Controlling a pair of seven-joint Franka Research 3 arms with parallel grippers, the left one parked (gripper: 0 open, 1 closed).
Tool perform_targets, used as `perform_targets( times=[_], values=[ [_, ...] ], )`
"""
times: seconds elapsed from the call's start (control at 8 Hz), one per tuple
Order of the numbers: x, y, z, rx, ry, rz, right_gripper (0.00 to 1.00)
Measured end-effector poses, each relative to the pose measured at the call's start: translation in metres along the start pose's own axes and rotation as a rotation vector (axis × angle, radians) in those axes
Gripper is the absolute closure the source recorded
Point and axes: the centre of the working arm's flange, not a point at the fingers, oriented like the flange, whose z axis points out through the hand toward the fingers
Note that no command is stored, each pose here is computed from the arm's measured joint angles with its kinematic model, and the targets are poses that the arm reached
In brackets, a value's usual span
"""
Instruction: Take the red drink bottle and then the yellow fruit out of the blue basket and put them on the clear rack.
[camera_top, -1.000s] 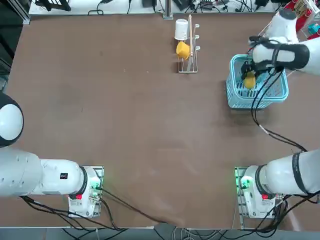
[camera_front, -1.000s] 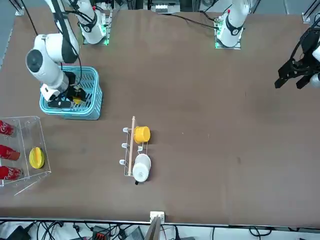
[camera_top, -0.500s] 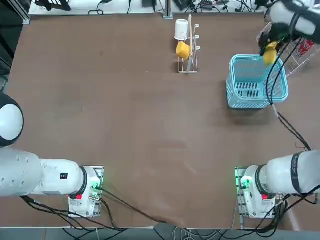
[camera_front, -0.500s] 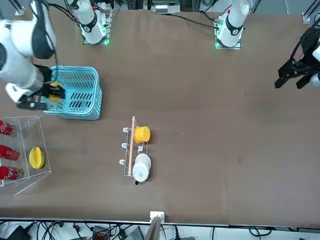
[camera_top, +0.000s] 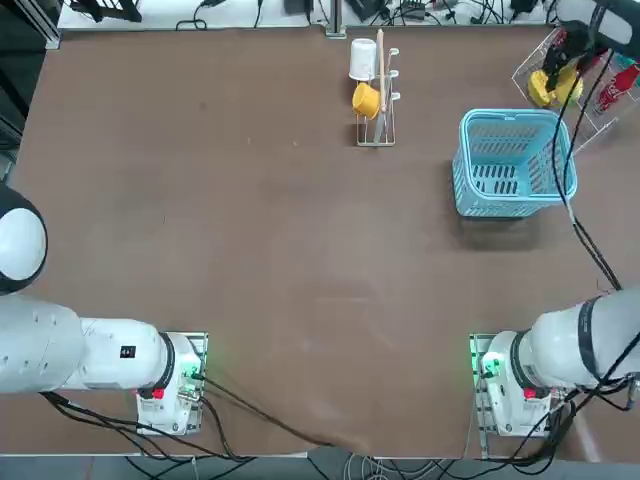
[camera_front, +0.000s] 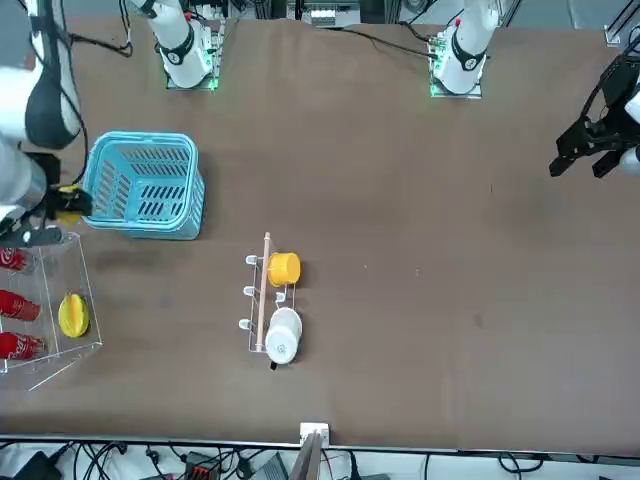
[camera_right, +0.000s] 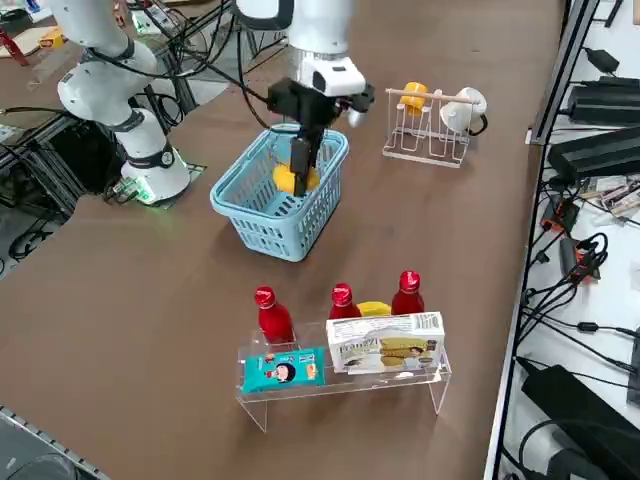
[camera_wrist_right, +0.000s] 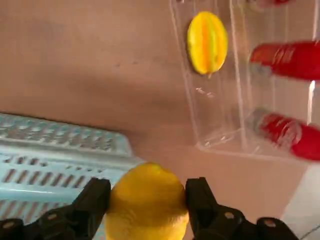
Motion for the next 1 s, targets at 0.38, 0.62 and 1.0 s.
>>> perform_targets(
  times=[0.38,0.62,1.0],
  values=[
    [0.04,0.011,0.048,-0.161,-0.054,-0.157,0.13],
    [0.056,0.009,0.098,-0.23,-0.104,-0.237,0.13],
    [0.063,0.012,0.164,-0.267,-0.167,-0.306,0.13]
  ],
)
